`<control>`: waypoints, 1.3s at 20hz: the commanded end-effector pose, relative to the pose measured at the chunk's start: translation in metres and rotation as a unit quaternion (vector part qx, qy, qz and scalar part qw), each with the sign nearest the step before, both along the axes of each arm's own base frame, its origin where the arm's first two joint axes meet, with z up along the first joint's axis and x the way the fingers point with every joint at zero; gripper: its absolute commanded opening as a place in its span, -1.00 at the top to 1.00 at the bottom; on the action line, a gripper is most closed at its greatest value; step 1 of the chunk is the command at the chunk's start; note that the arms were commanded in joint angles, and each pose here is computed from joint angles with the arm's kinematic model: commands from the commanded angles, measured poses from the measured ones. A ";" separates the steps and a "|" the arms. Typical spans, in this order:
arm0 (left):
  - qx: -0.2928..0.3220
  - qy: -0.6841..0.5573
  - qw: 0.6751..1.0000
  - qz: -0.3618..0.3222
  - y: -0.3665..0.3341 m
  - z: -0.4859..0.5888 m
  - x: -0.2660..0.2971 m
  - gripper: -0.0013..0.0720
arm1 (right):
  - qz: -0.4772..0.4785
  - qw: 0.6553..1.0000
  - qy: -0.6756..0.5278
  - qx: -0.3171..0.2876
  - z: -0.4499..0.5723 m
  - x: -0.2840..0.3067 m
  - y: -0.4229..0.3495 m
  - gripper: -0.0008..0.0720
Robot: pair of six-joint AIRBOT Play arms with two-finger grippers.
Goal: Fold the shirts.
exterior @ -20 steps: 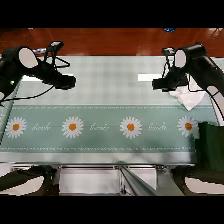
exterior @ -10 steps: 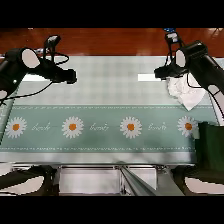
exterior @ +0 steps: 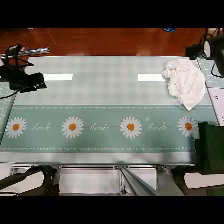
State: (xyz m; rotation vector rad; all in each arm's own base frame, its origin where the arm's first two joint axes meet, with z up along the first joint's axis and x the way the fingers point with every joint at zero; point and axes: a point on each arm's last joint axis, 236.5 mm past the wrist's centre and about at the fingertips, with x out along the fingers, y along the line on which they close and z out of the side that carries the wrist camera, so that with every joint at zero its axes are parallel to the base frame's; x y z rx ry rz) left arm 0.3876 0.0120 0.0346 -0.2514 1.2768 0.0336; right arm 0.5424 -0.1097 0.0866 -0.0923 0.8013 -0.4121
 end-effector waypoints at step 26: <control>-0.089 -0.166 0.976 -0.113 -0.078 0.133 -0.058 -0.42 | 0.207 0.939 -0.242 0.130 0.316 -0.100 0.113 0.92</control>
